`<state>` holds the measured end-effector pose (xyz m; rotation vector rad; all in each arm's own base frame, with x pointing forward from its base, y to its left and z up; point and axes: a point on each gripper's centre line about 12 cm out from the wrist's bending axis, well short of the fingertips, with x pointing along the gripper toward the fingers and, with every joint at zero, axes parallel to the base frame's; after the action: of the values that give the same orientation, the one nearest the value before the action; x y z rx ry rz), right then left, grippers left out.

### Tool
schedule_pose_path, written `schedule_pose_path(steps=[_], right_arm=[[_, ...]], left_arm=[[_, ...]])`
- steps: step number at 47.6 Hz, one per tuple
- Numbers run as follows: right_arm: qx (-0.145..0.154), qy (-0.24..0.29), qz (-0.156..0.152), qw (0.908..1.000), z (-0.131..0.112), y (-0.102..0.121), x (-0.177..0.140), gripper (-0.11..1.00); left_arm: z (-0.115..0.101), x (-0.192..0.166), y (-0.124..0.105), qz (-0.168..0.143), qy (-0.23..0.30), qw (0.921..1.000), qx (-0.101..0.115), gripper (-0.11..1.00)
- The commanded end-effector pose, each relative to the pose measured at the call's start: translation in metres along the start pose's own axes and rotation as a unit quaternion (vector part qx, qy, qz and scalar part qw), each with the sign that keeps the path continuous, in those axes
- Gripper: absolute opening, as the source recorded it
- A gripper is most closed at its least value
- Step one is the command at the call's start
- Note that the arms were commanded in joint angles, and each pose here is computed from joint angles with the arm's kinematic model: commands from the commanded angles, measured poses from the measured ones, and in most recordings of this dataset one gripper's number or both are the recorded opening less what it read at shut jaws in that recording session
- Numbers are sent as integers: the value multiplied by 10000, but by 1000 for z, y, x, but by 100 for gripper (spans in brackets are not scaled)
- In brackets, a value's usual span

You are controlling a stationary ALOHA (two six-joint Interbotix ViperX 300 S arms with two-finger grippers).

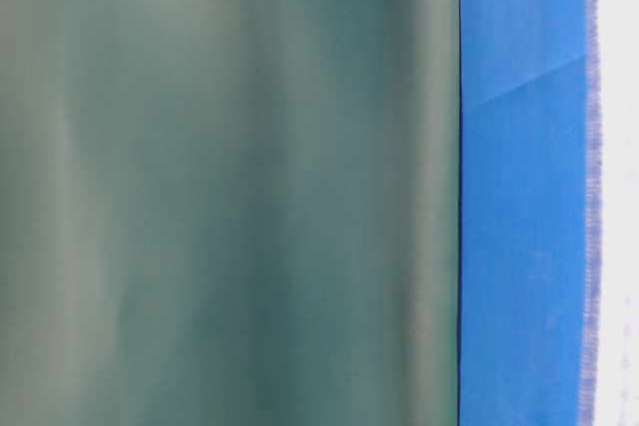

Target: Fold the blue towel.

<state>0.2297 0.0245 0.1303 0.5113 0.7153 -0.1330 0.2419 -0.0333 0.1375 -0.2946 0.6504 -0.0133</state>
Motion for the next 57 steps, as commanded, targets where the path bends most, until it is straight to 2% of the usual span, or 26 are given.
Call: schedule_pose_path(steps=[1, 21, 32, 35, 38, 44, 48, 51, 57], right_arm=[[-39, -32, 115, 9999, 5, 10, 3, 17], [-145, 204, 117, 9996, 1, 19, 16, 17], [-183, 319, 120, 9993, -2, 21, 18, 17], [-204, 332, 142, 9991, -2, 24, 18, 18], [-229, 340, 168, 9990, -2, 26, 19, 27], [-262, 316, 218, 9989, 0, 29, 19, 65], [-366, 281, 242, 9986, 0, 29, 17, 87], [-433, 218, 266, 9985, 3, 29, 14, 96], [-429, 6, 223, 9988, 12, 22, 8, 90]], left_arm=[[4, 0, -5, -72, -55, 10000, 13, 2], [2, 1, -8, -128, -10, 9999, 70, 2], [-5, 11, -6, -11, 314, 9995, 76, 2], [-4, 14, -6, 9, 356, 9993, 72, 7], [-4, 14, -7, 8, 372, 9993, 77, 19], [-3, 13, -7, 9, 364, 9993, 87, 52], [2, 11, -6, 26, 300, 9995, 114, 69], [6, 9, -4, 49, 218, 9997, 108, 69], [13, 7, 6, 197, 126, 9997, 26, 63]])
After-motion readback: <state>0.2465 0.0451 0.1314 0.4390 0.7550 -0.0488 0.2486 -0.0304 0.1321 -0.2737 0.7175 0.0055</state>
